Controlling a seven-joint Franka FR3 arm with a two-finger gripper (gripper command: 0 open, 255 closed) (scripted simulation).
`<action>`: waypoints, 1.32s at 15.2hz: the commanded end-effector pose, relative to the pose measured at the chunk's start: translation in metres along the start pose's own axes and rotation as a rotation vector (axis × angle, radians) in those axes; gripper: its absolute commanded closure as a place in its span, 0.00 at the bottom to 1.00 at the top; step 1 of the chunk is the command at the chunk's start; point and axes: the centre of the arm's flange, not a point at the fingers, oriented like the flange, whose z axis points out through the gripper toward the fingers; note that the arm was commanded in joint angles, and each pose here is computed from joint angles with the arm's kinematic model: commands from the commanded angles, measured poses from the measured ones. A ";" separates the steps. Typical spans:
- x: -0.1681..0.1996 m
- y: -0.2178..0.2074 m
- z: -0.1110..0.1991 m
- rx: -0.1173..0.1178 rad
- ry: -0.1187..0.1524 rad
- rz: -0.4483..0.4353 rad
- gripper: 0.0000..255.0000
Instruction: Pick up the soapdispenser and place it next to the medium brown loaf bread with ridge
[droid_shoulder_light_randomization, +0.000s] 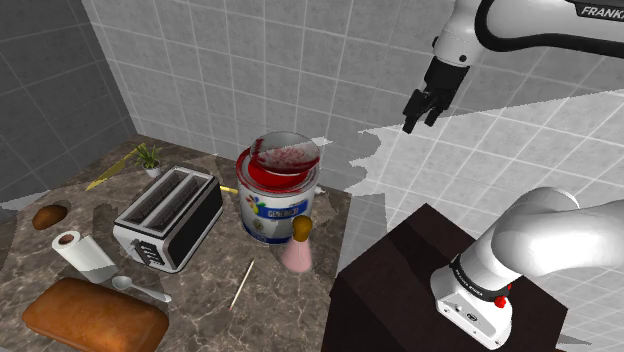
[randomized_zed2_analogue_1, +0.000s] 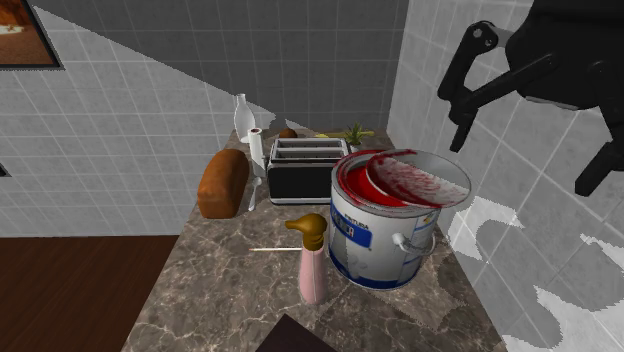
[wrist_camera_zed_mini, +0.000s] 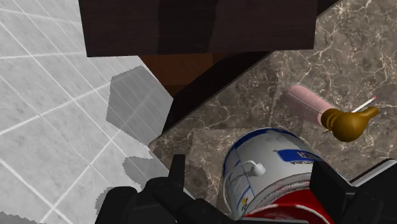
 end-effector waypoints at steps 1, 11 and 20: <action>0.000 0.000 0.000 0.000 0.000 0.000 0.00; 0.011 -0.086 0.096 0.020 0.031 0.026 0.00; 0.026 -0.165 0.181 0.038 0.059 0.049 0.00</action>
